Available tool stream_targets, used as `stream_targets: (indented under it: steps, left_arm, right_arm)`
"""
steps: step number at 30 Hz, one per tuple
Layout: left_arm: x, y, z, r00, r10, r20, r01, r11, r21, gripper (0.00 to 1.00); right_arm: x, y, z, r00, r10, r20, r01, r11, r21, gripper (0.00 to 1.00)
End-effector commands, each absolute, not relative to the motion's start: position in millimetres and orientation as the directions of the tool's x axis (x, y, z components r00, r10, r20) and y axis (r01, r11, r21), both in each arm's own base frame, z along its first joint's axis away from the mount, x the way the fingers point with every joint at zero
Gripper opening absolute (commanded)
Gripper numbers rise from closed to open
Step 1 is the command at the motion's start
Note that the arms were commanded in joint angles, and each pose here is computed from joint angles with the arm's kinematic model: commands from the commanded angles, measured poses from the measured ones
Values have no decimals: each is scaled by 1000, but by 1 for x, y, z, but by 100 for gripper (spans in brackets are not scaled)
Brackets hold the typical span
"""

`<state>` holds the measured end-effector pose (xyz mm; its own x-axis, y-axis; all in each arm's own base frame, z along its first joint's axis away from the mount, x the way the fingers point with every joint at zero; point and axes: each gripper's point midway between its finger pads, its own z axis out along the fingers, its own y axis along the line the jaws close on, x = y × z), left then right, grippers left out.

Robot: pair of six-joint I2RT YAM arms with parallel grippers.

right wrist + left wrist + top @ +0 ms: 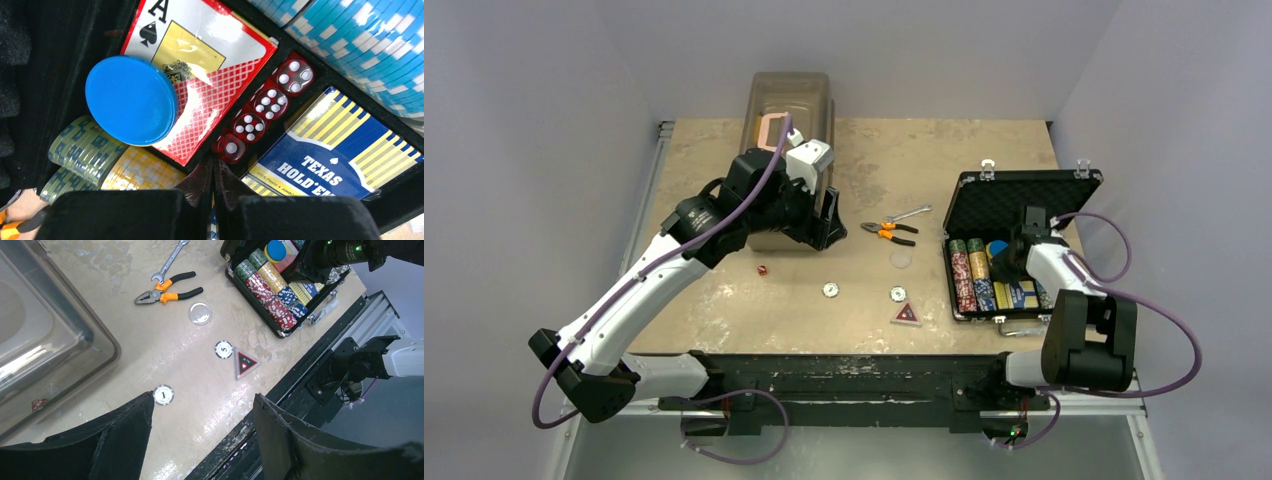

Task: Pack up texas hold em set

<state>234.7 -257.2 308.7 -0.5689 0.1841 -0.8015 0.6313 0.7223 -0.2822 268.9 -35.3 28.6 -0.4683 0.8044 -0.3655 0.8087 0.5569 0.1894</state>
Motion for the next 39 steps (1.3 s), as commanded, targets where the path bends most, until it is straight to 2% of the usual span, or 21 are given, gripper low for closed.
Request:
stream_targets:
  steps: [1,10,16,21,24,35,39]
  left_arm:
    - [237,-257,316,-532,181,-827,646,718,-259,70]
    - [235,-257,318,-528,182,-829,650,715,-258,70]
    - [235,-257,318,-529,183,-829,652,713,-259,70]
    - [234,-258,319,-528,183,-830,653,712,-258,70]
    - [234,-257,319,-529,182,-829,651,713,-259,70]
    - [238,-254,317,-530,177,-829,631,735,-246,70]
    - [240,-250,318,-528,159,-835,612,752,-244,71]
  right_arm:
    - [258,-54,22,-431,801,-414,855,509,95,0]
    - [260,-58,19,-446,787,-426,850,522,74,0]
    - [251,-77,16,-459,745,-484,858,513,-25,0]
    - [257,-63,25,-519,687,-509,814,579,-48,0]
    - [267,-47,44,-548,633,-546,770,637,-34,4]
    - [264,-47,84,-532,581,-616,731,682,11,12]
    - [272,-31,107,-548,521,-654,632,770,85,16]
